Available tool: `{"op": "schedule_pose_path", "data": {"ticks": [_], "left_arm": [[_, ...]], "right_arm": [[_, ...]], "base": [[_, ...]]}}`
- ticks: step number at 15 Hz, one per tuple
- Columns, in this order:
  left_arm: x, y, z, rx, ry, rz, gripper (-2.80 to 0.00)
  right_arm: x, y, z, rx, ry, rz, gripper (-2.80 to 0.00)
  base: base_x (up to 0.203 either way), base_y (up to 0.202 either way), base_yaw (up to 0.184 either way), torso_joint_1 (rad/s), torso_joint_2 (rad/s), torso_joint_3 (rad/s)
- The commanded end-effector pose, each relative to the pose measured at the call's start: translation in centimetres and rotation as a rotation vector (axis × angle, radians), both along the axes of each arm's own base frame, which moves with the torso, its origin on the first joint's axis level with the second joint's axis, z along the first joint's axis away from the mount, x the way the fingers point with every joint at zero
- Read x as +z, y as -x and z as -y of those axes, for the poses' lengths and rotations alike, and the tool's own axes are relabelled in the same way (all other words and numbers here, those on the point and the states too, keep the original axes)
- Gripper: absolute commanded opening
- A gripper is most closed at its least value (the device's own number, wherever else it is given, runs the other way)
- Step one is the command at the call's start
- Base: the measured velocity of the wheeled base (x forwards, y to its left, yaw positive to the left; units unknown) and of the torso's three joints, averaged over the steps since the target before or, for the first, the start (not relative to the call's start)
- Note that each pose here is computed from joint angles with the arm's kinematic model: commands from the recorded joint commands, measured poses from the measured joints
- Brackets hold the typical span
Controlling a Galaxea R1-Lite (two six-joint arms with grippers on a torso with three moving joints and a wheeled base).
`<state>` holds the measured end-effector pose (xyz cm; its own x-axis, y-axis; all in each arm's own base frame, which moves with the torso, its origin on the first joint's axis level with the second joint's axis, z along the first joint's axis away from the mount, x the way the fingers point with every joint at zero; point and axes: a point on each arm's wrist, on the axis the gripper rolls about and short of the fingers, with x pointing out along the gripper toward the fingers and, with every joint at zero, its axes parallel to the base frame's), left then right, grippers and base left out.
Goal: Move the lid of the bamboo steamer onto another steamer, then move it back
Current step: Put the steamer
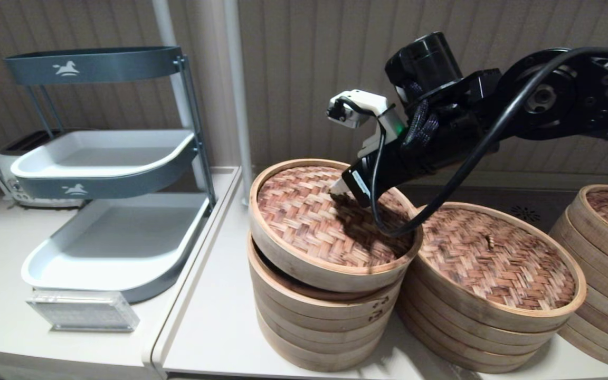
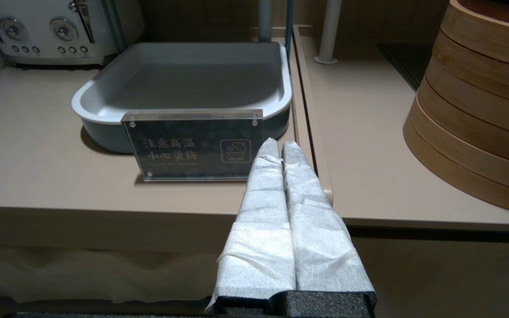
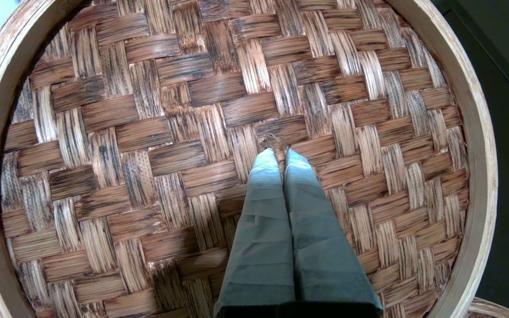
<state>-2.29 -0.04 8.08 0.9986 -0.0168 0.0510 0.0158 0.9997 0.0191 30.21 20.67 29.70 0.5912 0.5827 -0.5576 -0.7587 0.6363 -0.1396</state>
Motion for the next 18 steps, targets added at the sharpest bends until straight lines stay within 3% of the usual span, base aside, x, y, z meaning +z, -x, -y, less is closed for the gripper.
{"op": "schedule_pose_path", "data": {"ticks": [1,18], "left_arm": [[-0.8,-0.2,0.0,0.000,0.000,-0.027,-2.80],[-0.8,-0.2,0.0,0.000,0.001,-0.027,-2.80]], "right_arm": [[-0.2,-0.2,-0.2,0.003,0.003,-0.003,-2.80],[-1.6,-0.3,-1.5,0.031,0.028,-0.036,-2.80]], "base": [[0.000,0.000,0.000,0.000,0.00,0.000],[0.000,0.000,0.000,0.000,0.00,0.000]]}}
